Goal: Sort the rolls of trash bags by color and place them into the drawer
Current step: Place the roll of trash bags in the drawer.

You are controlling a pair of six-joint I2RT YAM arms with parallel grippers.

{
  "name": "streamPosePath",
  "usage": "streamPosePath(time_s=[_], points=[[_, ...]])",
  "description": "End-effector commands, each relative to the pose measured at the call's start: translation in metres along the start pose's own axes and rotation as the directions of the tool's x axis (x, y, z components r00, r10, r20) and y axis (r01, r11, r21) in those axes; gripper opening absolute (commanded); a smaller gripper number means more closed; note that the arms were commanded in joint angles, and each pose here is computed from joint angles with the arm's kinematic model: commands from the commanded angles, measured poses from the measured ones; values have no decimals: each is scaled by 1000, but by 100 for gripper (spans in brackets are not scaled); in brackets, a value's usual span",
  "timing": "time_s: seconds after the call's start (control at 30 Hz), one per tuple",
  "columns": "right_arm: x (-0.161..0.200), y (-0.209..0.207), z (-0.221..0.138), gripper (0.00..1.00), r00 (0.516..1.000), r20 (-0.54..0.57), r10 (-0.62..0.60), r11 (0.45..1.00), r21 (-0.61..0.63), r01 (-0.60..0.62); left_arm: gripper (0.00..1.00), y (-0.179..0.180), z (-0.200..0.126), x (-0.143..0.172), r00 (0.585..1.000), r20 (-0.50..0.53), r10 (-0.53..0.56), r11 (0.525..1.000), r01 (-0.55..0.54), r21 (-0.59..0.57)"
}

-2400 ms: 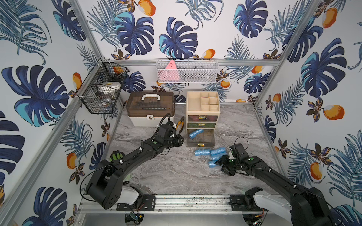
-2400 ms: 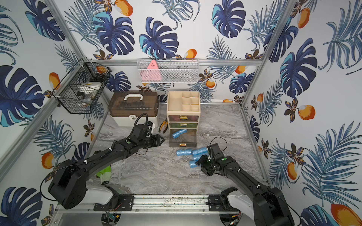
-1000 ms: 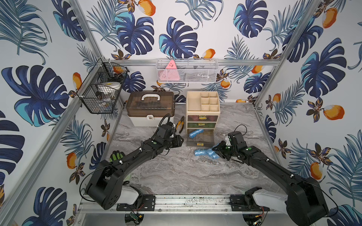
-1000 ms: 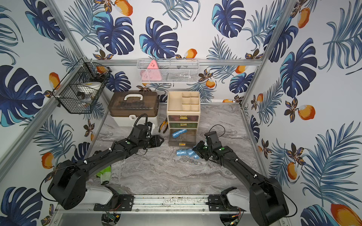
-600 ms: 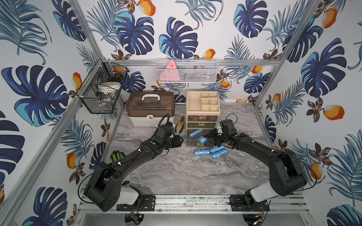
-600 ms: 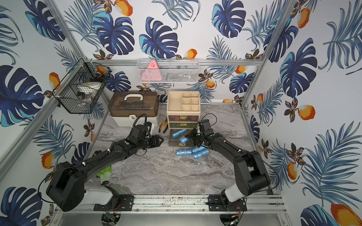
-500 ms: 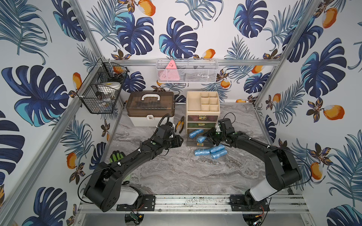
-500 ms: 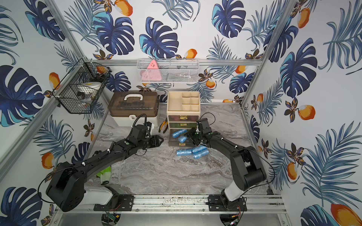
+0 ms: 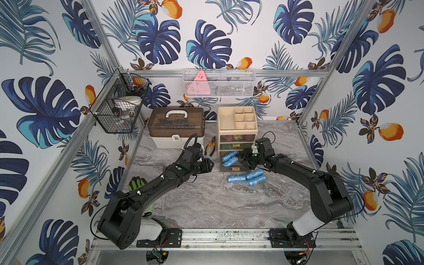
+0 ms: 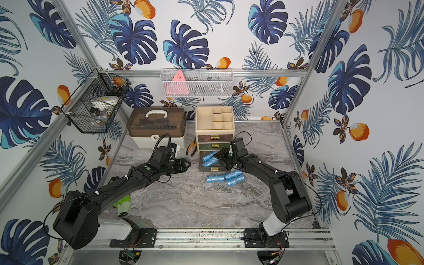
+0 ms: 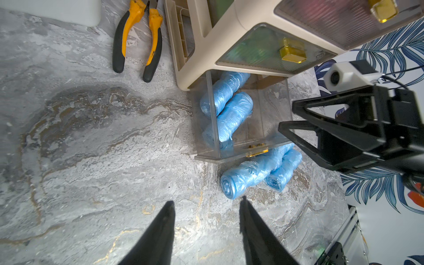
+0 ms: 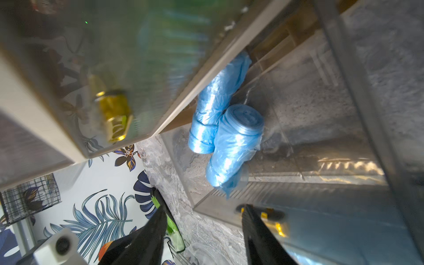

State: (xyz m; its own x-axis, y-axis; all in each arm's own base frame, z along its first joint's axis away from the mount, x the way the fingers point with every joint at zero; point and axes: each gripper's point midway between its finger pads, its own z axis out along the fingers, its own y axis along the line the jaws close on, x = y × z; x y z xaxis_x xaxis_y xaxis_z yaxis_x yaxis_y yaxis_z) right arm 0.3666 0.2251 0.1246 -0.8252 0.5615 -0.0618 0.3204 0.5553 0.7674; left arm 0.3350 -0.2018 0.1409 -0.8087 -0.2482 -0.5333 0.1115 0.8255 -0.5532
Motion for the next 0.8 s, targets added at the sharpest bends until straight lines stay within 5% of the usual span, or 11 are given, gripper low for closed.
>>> streamPosePath(time_s=[0.0, 0.37, 0.77], points=[[4, -9, -16, 59, 999, 19, -50, 998, 44, 49, 50, -2, -2, -3, 1000, 11, 3, 1000, -3, 8], [23, -76, -64, 59, 997, 50, -66, 981, 188, 56, 50, -5, -3, -7, 1000, 18, 5, 1000, -6, 17], [27, -147, -63, 56, 996, 35, 76, 962, 259, -83, 50, -3, -2, -4, 1000, 14, 2, 1000, -2, 15]])
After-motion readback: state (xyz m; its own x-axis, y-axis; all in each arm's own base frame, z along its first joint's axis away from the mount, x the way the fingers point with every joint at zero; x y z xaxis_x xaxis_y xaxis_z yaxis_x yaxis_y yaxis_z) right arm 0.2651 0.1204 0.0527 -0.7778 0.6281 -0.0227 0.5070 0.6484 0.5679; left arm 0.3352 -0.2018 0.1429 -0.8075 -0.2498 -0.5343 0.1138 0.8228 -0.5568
